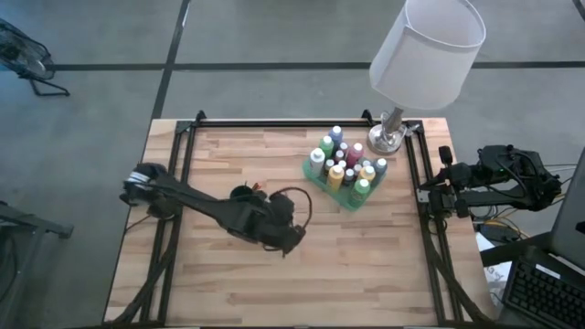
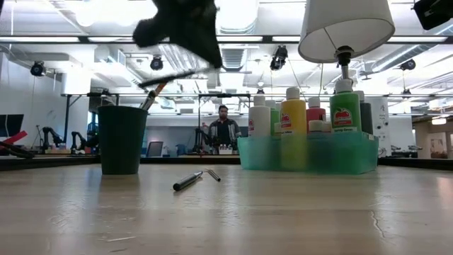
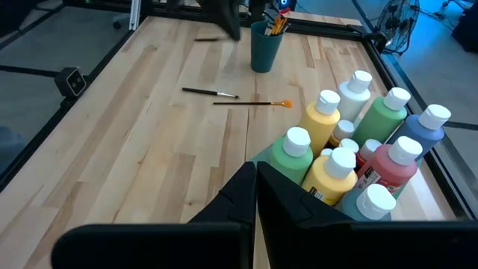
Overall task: Pick & Place Paint Supplies
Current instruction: Put the silver paint brush into the green cup
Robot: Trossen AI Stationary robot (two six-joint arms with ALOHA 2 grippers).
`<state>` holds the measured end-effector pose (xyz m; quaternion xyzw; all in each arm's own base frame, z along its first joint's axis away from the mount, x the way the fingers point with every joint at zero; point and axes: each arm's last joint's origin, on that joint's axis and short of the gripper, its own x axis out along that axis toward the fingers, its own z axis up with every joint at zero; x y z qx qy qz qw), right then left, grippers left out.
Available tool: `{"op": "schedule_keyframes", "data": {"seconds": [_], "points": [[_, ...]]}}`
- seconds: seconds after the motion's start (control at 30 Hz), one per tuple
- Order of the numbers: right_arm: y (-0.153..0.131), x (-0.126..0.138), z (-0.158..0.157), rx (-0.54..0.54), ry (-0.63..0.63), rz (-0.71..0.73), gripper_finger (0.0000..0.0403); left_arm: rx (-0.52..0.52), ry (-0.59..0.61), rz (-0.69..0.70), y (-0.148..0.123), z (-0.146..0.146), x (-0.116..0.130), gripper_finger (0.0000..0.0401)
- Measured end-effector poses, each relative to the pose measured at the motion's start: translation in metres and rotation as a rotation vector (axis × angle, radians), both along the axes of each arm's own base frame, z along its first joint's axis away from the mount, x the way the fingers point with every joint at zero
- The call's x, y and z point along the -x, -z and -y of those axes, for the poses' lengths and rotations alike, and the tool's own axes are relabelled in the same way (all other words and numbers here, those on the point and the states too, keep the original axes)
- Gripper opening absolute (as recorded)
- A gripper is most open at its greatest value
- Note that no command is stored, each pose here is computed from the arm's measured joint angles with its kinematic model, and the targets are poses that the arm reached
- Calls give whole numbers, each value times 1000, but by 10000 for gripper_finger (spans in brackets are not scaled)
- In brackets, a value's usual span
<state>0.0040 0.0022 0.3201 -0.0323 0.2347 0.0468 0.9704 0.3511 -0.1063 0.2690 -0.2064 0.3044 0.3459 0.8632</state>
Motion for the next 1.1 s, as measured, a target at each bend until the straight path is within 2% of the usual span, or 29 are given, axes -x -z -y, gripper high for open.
{"op": "schedule_keyframes", "data": {"seconds": [0.23, 0.43, 0.6, 0.7, 0.77, 0.97, 1.1], "points": [[0, 0, 0, 0, 0, 0, 8, -272, -55, 133, -47, -14, 24, 0], [0, 0, 0, 0, 1, 0, 8, -408, -140, 228, -65, -25, 48, 0], [0, 0, 0, 0, 0, 0, 8, -430, -157, 277, -52, -37, 79, 0], [0, 0, 0, 0, 0, 0, 8, -450, -128, 361, -48, -41, 98, 0], [0, 0, 0, 0, 0, 0, 8, -479, -83, 423, -46, -44, 110, 0], [0, 0, 0, 0, 1, 0, 8, -566, 162, 664, -31, -55, 148, 0], [0, 0, 0, 0, 0, 0, 8, -589, 186, 727, -7, -64, 175, 0]]}}
